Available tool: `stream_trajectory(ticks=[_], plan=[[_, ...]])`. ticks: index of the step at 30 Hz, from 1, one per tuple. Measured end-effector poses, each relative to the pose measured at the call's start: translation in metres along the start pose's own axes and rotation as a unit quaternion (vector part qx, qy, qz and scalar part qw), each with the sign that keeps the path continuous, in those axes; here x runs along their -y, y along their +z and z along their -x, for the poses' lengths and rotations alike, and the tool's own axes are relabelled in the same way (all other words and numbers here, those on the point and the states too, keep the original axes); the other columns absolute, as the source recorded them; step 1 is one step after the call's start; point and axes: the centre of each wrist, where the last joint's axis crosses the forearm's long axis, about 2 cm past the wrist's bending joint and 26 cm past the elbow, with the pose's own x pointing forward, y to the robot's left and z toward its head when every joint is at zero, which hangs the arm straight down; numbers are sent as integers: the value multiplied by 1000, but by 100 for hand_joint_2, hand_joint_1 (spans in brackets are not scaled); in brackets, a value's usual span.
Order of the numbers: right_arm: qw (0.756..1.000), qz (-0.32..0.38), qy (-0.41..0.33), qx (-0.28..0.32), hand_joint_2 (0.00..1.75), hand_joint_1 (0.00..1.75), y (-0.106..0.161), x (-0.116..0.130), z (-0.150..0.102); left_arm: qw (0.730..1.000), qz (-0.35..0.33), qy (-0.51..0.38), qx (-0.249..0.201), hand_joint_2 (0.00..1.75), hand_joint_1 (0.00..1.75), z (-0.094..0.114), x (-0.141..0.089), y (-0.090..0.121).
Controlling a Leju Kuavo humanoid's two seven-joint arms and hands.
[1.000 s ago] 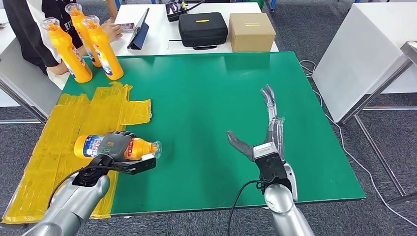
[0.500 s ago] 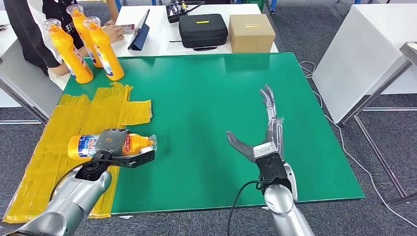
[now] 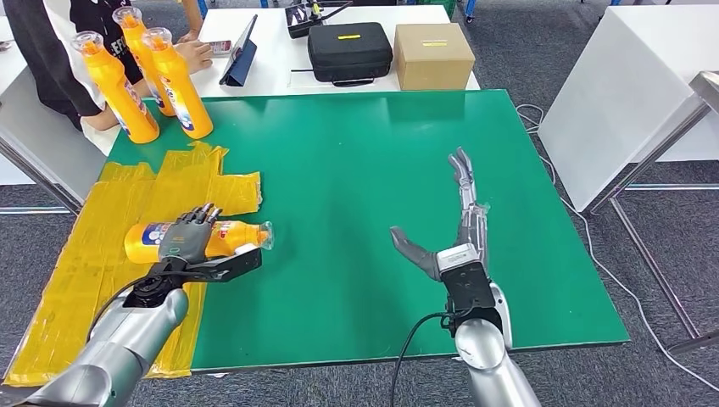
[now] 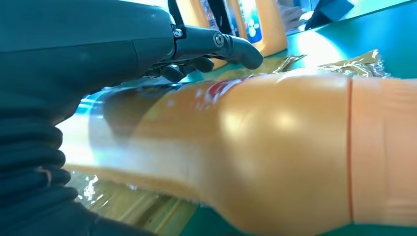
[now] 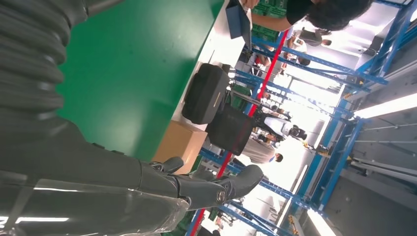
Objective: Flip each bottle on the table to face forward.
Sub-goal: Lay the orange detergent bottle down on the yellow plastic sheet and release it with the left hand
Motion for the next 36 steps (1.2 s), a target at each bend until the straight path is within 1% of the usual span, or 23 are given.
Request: stream_trajectory(ticks=[5,10,15,20,24,29,31,32,34,36], plan=[[1000,-8,-1,-1,175,0,0,-1,0,999,-5,38,17,0,0,-3,-3,2],[1000,-8,-2,-1,175,0,0,-2,-1,998,-14,56,25,0,0,-5,-5,3],[1000,-10,0,-1,175,0,1,-2,-1,988,-22,135,73,0,0,-9,-7,8],[1000,-10,1,-2,175,0,2,-2,0,984,-36,154,86,0,0,-14,-12,11],[1000,-12,0,-3,175,0,2,-2,0,977,-43,182,99,175,0,-15,-13,15],[1000,-20,-5,-9,175,0,9,-2,-1,960,-76,240,119,175,0,-23,-22,30],[1000,-21,-10,-10,175,0,12,-1,-2,944,-85,287,140,175,0,-27,-29,39],[1000,-21,-13,-11,175,0,13,-1,-2,930,-90,319,157,175,0,-29,-32,44],[999,-21,-21,-12,175,0,15,0,-2,888,-99,401,202,175,0,-33,-39,54],[999,-25,-36,-15,175,0,16,1,-2,823,-104,494,260,175,0,-39,-45,65]])
